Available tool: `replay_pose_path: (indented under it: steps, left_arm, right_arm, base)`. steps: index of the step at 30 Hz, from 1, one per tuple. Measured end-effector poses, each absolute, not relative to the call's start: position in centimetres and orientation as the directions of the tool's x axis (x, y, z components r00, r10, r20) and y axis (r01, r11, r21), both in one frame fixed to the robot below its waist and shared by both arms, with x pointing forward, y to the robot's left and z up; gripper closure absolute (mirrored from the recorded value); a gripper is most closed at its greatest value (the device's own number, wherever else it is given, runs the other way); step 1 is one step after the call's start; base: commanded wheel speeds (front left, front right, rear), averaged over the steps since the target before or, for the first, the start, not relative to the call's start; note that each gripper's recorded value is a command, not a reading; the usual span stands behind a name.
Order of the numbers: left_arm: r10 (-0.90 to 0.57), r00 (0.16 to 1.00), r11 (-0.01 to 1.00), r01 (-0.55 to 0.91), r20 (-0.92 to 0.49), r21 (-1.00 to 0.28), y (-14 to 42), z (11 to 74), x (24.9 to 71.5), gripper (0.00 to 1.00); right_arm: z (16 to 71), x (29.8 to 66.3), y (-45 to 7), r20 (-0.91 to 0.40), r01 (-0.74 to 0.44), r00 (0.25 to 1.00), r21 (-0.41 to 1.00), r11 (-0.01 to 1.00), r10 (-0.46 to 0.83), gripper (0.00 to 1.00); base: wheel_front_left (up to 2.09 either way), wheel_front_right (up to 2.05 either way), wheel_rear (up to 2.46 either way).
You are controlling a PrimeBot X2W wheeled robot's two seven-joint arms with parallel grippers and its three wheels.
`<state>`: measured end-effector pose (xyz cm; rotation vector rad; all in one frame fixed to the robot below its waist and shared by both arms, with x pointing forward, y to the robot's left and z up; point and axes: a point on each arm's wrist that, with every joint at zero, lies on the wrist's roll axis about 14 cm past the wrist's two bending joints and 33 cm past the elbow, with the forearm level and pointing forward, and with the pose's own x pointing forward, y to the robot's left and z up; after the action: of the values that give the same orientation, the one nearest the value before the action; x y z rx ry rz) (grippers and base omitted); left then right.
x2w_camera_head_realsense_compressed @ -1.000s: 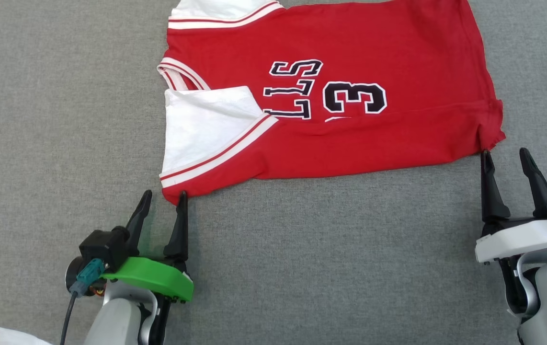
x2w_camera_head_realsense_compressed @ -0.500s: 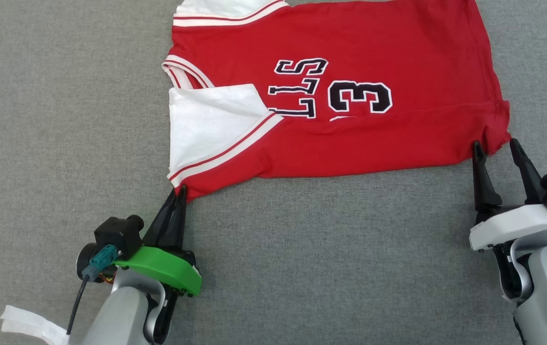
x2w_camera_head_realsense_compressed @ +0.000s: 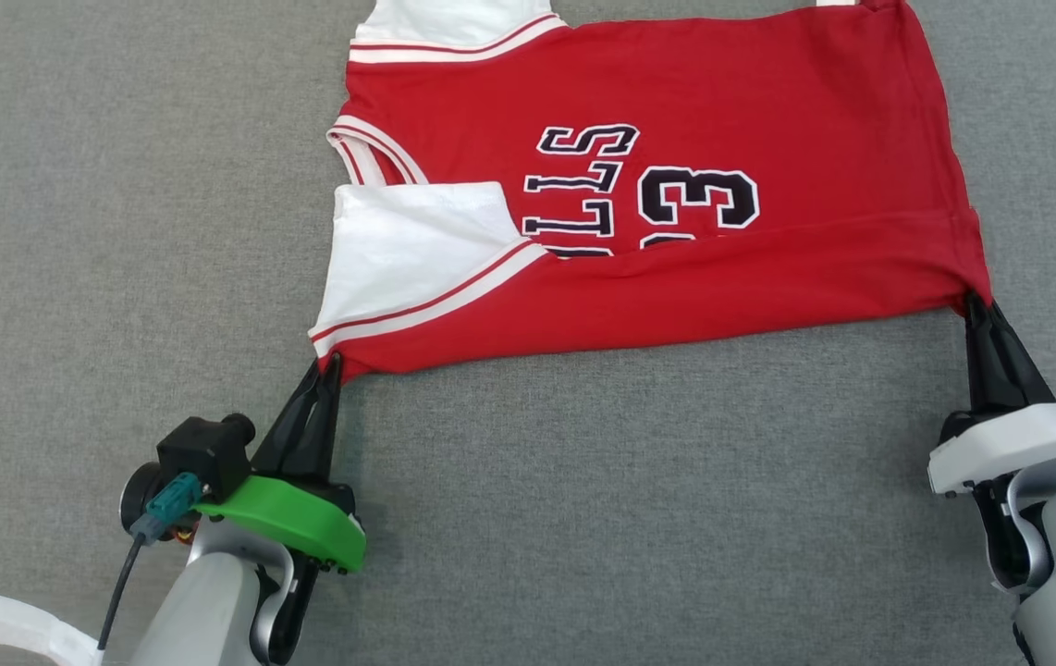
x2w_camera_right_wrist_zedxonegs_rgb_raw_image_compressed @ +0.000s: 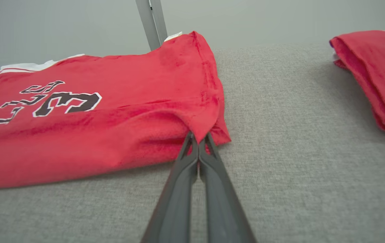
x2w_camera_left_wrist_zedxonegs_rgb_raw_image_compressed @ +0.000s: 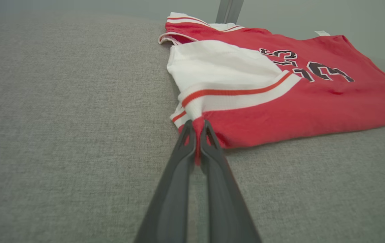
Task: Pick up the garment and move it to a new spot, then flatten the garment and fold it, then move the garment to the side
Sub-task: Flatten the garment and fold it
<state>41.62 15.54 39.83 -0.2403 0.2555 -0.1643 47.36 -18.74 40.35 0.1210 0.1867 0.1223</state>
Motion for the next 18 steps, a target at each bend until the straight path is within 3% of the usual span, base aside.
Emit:
replay_pose_path:
  steps: [18]
  left_arm:
    - [-0.288,0.926,0.942,0.227,-0.245,-0.248,14.2,40.1,36.7,1.00]
  right_arm:
    - [40.0,40.6,-23.0,-0.245,-0.054,0.966,0.128,0.990,0.085,1.00]
  base:
    - [0.00,0.00,0.00]
